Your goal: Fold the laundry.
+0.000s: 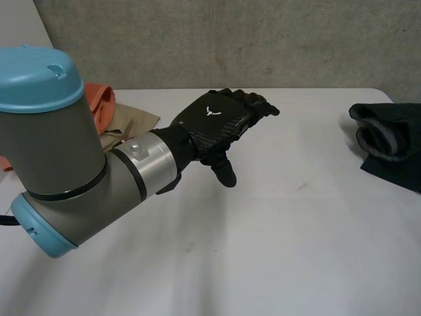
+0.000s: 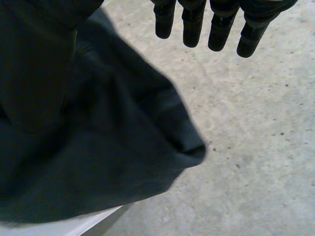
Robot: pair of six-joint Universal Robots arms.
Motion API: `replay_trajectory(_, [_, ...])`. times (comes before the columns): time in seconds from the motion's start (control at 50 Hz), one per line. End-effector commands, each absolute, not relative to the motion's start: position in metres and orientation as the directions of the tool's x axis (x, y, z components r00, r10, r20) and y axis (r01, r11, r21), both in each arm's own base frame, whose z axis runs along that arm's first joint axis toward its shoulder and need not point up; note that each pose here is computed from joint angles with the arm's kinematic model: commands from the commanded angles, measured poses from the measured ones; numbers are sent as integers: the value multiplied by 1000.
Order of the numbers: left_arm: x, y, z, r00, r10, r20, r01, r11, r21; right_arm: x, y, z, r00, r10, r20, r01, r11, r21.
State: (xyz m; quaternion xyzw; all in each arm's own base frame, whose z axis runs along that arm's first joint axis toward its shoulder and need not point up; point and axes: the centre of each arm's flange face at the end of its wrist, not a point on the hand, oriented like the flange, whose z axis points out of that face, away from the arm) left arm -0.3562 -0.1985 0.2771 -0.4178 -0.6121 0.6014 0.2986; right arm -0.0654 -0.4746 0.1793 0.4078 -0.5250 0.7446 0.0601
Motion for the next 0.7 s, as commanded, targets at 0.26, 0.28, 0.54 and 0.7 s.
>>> replay_trajectory(0.26, [-354,-200,275,-480,867,-134,158,-64,-985,20,-480,128,-571,-380,727,-536,-498,-682])
replay_trajectory(0.28, [-354,-200,275,-481,867,-134,157,-65,-985,22,-481,132,-570,-374,732,-537,-505,-676])
replay_trajectory(0.54, [-353,-200,279,-483,865,-140,150,-75,-986,4,-530,305,-920,74,384,-330,-674,-661])
replay_trajectory(0.7, [-353,-200,279,-484,864,-140,150,-75,-986,-2,-542,270,-949,57,311,-273,-640,-718])
